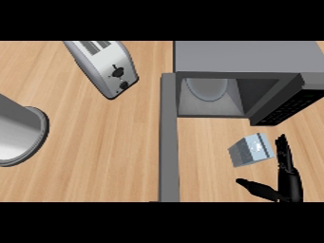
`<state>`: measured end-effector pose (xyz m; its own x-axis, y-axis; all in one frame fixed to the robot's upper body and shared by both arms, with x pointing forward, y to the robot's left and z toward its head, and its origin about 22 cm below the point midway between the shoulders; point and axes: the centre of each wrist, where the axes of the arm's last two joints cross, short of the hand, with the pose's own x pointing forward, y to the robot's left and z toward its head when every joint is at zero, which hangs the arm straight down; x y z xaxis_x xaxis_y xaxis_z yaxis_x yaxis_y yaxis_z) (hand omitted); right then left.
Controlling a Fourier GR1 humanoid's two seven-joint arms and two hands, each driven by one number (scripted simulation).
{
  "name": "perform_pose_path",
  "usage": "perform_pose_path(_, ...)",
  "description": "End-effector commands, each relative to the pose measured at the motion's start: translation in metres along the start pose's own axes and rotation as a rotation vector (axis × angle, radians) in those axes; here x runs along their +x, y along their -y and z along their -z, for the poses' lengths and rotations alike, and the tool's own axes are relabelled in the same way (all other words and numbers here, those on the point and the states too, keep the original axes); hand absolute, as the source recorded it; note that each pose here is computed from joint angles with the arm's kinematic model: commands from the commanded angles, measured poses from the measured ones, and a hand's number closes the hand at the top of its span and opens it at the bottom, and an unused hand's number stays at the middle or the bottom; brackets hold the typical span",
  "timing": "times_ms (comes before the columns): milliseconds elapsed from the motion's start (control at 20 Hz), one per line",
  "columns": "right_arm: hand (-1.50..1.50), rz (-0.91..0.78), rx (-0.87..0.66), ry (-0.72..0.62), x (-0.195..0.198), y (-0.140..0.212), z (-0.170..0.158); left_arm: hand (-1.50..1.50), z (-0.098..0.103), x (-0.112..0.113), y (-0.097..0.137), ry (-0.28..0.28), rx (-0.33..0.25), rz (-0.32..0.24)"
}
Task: Pick up the milk, place it into the microwave and close the microwave
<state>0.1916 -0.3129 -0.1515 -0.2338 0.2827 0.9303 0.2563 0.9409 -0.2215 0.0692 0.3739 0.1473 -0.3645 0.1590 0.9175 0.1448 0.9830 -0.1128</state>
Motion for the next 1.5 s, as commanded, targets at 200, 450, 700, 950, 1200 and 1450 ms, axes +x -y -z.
perform_pose_path(200,-1.50,0.109,0.011,0.024,-0.018,-0.003,0.009,-1.50,-0.011,0.013,0.001,0.018,-0.014,0.000)
perform_pose_path(450,1.50,0.159,0.011,0.038,-0.023,-0.011,0.010,-1.50,-0.013,0.004,0.004,0.007,-0.031,-0.012)
perform_pose_path(700,1.50,0.172,0.104,0.067,-0.020,-0.015,0.026,-1.50,-0.014,0.005,-0.005,-0.014,-0.025,-0.015)
perform_pose_path(950,1.50,0.145,0.065,0.129,-0.018,-0.024,0.032,-1.50,-0.020,0.006,0.003,-0.013,-0.065,-0.034)
perform_pose_path(1200,1.50,0.237,0.126,0.114,-0.014,-0.046,0.036,-1.50,-0.015,-0.003,-0.008,-0.003,-0.035,-0.033)
perform_pose_path(1450,1.50,0.221,0.203,0.017,-0.007,-0.083,0.045,-1.50,-0.005,-0.006,-0.005,-0.017,-0.029,-0.035)
